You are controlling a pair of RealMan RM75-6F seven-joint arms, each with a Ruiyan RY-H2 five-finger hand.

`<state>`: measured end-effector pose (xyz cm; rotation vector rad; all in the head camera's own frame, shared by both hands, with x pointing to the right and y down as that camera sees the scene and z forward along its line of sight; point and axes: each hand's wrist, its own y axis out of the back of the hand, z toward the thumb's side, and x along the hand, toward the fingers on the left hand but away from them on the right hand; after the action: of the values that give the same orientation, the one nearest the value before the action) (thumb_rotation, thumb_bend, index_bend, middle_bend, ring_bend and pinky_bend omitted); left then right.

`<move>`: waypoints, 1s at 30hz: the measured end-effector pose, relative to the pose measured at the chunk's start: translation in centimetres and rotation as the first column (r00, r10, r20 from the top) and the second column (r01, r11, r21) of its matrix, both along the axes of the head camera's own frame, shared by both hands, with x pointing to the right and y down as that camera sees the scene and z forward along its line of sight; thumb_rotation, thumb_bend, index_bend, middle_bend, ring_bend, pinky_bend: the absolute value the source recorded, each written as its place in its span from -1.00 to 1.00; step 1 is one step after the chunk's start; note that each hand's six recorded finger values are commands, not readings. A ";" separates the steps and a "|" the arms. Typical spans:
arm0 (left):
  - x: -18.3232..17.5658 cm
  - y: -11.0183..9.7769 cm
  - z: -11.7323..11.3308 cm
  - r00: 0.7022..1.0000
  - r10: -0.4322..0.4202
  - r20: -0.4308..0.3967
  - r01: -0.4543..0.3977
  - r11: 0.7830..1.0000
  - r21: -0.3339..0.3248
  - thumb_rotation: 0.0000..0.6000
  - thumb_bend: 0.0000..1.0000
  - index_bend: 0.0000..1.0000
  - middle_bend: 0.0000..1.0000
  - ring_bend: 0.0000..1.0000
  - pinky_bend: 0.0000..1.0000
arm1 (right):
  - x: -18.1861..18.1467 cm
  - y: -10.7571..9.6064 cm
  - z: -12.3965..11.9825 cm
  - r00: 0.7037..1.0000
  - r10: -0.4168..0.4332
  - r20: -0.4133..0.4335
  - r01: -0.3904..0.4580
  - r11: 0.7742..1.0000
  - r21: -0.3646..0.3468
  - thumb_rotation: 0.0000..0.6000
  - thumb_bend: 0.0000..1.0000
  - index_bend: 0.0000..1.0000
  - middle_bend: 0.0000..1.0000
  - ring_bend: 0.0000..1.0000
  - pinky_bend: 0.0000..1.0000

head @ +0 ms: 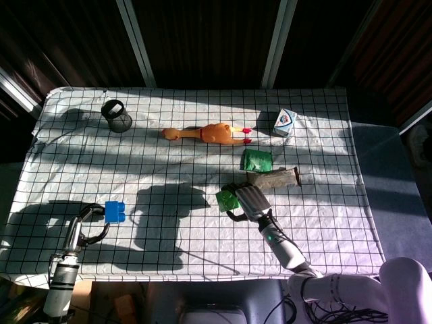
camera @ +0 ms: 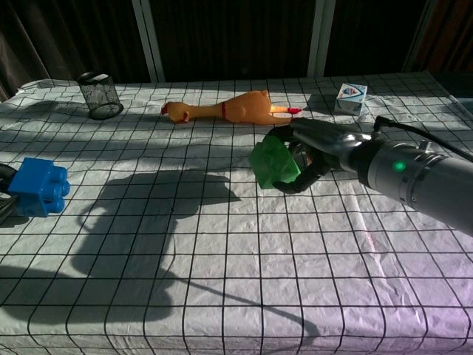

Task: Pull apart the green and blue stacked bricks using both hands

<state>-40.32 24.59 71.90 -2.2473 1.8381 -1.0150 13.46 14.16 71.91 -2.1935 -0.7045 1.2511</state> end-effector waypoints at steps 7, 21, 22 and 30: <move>2.5 0.5 1.3 0.994 0.110 0.027 -0.109 0.993 -0.035 1.00 0.06 -0.11 0.02 -0.59 -0.80 | 0.6 1.1 1.1 0.990 -0.099 -0.096 0.094 0.994 -0.053 1.00 -0.39 -0.84 -0.66 -0.96 -0.98; 3.4 0.8 0.1 0.982 0.190 -0.016 -0.190 0.980 -0.063 1.00 -0.35 -0.82 -0.80 -1.00 -0.91 | 2.8 -0.8 -2.7 0.981 -0.151 -0.119 0.137 0.984 -0.116 1.00 -0.51 -1.00 -1.00 -1.00 -1.00; 3.3 0.7 -0.4 0.982 0.188 -0.022 -0.189 0.981 -0.051 1.00 -0.35 -0.82 -0.81 -1.00 -0.91 | 3.0 -1.2 -3.4 0.984 -0.142 -0.106 0.131 0.986 -0.105 1.00 -0.51 -1.00 -1.00 -1.00 -1.00; 0.7 -0.8 -5.8 0.968 0.233 0.098 -0.241 0.967 0.078 1.00 -0.29 -0.96 -0.90 -1.00 -0.91 | 6.9 -2.3 -8.2 0.994 -0.052 -0.097 0.052 0.999 -0.002 1.00 -0.51 -1.00 -1.00 -1.00 -1.00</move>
<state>-39.59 23.75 66.10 -2.2616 1.5037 -0.9540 20.33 11.89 63.69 -2.1204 -0.6057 1.3211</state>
